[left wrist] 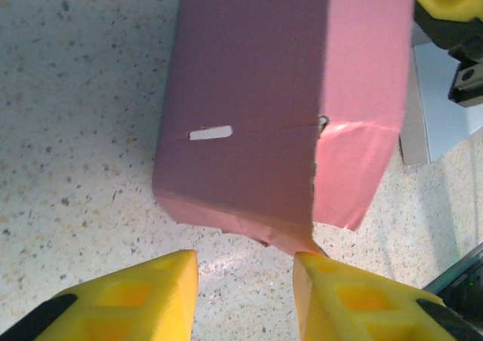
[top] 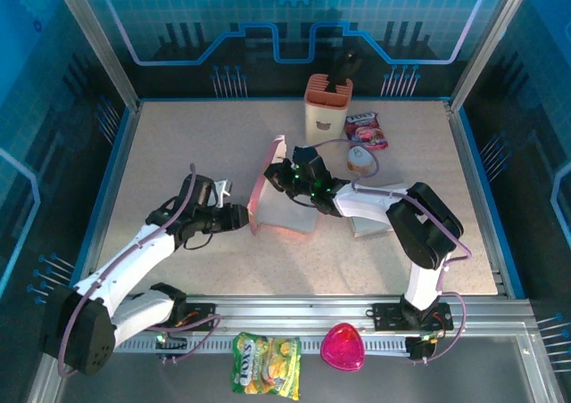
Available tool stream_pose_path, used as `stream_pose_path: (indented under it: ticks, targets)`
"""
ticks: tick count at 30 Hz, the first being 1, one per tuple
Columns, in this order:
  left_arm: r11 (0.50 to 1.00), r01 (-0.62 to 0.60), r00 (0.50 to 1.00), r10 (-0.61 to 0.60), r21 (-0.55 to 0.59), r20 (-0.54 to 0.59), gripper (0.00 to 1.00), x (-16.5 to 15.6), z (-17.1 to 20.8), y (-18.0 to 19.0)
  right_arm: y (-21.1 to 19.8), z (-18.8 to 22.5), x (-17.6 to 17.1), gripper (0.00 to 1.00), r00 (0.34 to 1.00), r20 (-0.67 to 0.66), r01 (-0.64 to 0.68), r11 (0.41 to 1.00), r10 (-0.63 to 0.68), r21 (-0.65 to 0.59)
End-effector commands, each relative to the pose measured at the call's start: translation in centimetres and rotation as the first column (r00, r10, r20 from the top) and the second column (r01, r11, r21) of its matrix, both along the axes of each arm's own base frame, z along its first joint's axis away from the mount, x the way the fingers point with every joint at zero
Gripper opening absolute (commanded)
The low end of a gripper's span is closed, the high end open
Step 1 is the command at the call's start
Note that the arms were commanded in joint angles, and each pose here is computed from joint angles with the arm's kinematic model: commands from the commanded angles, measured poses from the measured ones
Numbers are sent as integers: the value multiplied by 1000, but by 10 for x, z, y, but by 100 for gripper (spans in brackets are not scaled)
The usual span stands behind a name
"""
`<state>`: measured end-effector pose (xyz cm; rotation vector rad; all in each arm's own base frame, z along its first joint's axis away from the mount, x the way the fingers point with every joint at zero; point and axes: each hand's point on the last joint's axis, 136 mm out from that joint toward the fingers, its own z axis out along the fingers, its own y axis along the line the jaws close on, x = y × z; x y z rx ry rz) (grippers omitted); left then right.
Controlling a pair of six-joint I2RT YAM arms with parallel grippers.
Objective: Fold the paper box
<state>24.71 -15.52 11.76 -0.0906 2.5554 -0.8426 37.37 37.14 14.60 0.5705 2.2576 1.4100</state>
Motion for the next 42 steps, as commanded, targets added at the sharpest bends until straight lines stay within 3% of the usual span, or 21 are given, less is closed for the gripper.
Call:
stream_pose_path:
  ticks: [1,7,20,29,42]
  targets:
    - [998,60,997,-62,36,54,40,-4,-6,-3,-2,-11,4,0,1000,-21,-3,1000,2,-17]
    - [989,53,996,-62,135,64,41,-7,-17,6,-3,-9,6,0,1000,-29,2,1000,-2,3]
    - [974,78,965,-128,213,229,43,10,-28,-5,-11,-14,14,0,1000,-7,-8,998,9,61]
    - [974,87,928,-155,210,338,43,19,-31,-14,-19,-21,15,0,999,-29,-10,996,13,87]
    - [968,72,913,-161,242,373,45,42,-35,-21,-17,-25,13,0,998,-52,-22,995,27,102]
